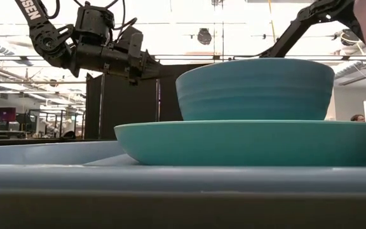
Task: Set up tray
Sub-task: Put the orange fork on the yellow napkin on the blue serving tray
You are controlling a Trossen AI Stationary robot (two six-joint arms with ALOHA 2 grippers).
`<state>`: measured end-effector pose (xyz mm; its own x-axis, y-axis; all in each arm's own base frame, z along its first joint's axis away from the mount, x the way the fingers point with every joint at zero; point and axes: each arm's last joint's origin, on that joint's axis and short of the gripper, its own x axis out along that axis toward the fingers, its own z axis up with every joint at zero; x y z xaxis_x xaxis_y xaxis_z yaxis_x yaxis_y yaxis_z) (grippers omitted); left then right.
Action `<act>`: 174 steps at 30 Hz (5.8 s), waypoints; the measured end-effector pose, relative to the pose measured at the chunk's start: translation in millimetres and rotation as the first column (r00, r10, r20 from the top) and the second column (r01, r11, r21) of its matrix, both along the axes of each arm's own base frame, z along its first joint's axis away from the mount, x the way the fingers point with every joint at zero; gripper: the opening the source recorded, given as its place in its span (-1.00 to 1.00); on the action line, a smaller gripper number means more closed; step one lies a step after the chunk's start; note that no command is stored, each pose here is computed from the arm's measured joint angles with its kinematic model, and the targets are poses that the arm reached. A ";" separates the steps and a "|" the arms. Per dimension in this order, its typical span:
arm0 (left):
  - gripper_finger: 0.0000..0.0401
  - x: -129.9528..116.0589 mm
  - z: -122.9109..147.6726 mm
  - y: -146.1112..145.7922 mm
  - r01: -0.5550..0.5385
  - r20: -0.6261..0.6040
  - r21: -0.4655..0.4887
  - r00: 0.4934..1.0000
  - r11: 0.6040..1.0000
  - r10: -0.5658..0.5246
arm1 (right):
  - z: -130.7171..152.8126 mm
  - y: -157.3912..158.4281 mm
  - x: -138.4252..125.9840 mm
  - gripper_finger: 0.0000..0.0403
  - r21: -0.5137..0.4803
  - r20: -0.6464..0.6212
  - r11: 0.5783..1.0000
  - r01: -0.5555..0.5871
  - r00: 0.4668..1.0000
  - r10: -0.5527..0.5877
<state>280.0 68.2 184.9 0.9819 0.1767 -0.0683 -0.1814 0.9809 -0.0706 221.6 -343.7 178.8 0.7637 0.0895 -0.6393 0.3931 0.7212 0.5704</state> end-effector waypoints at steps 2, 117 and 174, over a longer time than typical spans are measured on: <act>-0.94 0.1 0.0 -0.2 0.007 0.000 0.000 1.000 1.000 -0.007 | -4.2 -1.6 0.6 -1.00 0.011 -0.006 1.000 0.001 1.000 -0.001; -0.96 1.6 -6.4 -10.3 0.074 -0.069 0.013 0.995 0.997 -0.073 | -27.3 25.0 13.9 -1.00 -0.172 -0.486 0.856 -0.488 0.798 0.357; -0.91 1.6 -6.1 -10.2 0.071 -0.064 0.003 0.995 0.997 -0.071 | -47.4 29.9 15.7 -1.00 -0.079 -0.579 0.885 -0.458 0.744 0.334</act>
